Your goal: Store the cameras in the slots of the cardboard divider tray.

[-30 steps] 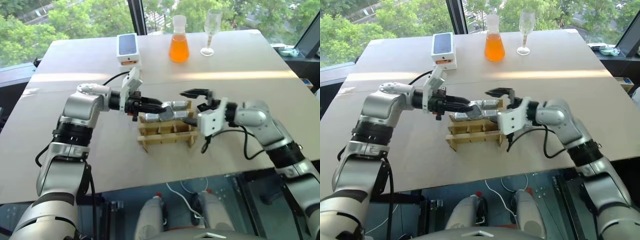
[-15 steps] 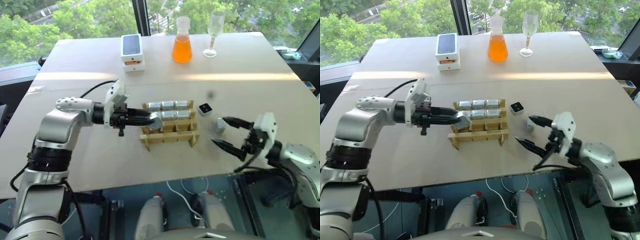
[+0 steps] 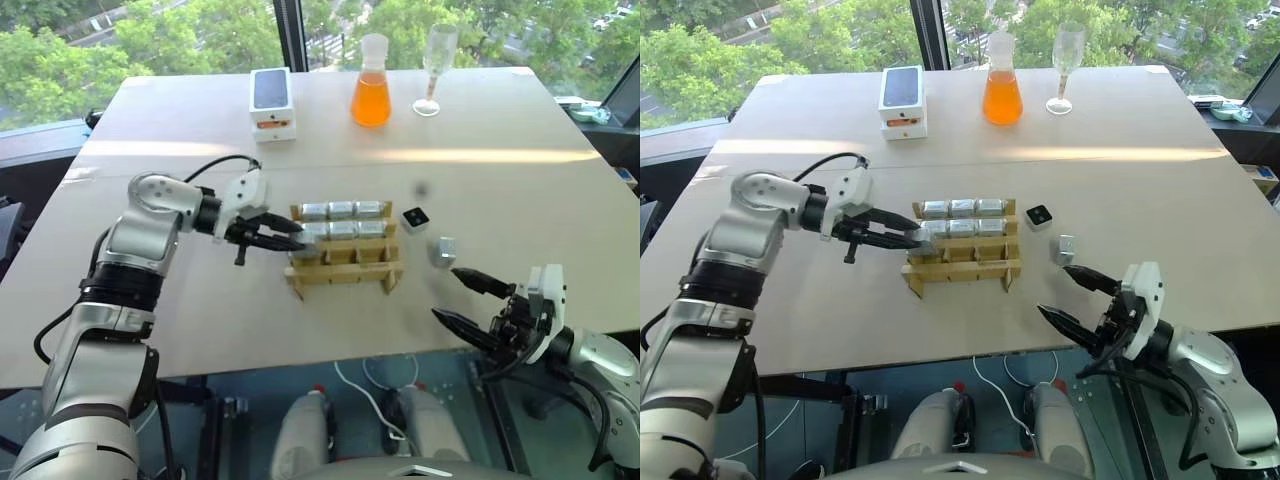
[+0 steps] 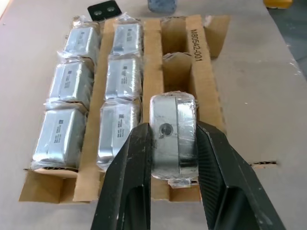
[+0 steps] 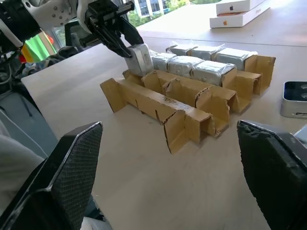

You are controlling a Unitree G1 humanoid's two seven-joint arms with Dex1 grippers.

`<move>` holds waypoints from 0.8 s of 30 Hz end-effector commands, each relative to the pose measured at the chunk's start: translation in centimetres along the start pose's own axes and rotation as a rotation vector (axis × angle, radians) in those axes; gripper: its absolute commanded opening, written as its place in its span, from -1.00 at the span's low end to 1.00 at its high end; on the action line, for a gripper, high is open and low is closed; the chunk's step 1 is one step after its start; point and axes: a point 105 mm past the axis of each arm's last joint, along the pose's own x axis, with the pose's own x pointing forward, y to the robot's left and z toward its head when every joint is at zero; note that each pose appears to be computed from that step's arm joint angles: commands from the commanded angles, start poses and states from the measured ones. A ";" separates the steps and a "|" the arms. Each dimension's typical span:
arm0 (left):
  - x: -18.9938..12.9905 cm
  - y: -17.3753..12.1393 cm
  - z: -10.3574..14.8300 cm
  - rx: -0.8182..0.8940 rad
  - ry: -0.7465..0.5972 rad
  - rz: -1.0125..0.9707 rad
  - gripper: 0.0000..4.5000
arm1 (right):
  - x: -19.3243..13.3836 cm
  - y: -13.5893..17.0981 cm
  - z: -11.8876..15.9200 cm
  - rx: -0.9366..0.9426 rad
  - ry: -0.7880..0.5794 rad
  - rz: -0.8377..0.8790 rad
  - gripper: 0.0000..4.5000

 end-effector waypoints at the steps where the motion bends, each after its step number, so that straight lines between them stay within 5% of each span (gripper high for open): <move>1: 0.1 0.5 0.6 0.022 -0.017 -0.011 -0.69 | 0.1 0.6 0.6 -0.053 -0.010 0.000 0.96; 4: 0.2 1.4 1.9 0.012 -0.068 0.000 -0.69 | 0.2 0.5 0.6 -0.056 -0.015 -0.014 0.96; 24: 1.1 -1.2 -1.0 -0.040 0.051 -0.091 -0.69 | 0.1 -0.9 1.1 -0.091 -0.024 -0.046 0.96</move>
